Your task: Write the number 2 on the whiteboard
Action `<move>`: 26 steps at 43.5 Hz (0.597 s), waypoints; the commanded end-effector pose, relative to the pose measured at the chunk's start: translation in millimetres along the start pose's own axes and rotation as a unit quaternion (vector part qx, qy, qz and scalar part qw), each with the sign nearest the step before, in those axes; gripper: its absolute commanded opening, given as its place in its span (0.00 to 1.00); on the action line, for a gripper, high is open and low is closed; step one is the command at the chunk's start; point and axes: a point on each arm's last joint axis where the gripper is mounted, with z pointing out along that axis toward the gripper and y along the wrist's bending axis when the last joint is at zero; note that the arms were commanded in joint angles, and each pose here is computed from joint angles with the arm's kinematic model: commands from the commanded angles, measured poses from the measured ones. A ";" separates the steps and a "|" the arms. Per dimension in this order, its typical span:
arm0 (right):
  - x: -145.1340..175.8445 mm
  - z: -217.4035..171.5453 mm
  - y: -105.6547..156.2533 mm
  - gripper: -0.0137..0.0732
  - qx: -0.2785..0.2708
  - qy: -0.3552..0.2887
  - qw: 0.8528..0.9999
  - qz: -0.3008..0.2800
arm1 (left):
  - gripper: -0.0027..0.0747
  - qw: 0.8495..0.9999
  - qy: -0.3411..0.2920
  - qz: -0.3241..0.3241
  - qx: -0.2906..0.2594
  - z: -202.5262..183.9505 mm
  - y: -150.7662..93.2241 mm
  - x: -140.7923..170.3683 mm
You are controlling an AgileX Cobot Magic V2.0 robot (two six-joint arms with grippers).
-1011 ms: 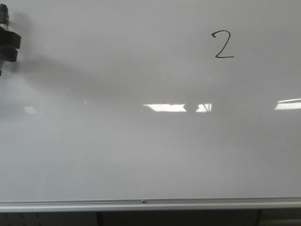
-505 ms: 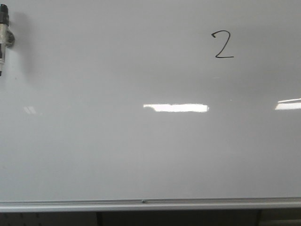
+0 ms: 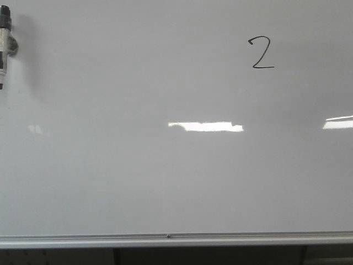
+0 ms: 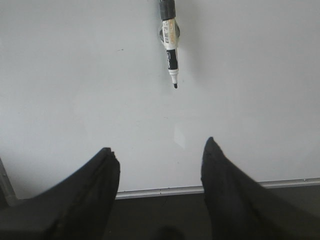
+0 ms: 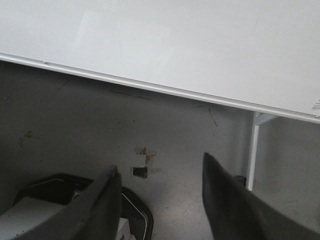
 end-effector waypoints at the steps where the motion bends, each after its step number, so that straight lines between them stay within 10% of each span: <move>1: 4.5 -11.4 -3.3 0.61 0.023 -0.030 0.999 0.022 | 0.51 0.999 -0.043 -0.003 0.003 -7.9 0.0 -0.9; 15: 8.9 -11.7 -4.2 0.61 0.029 -0.075 0.996 0.025 | 0.49 0.999 -0.046 -0.002 0.004 -5.9 -0.1 3.9; 26: 9.3 -5.1 -4.1 0.38 0.027 -0.080 0.996 0.025 | 0.16 0.999 -0.045 -0.002 0.004 -5.4 -0.1 3.8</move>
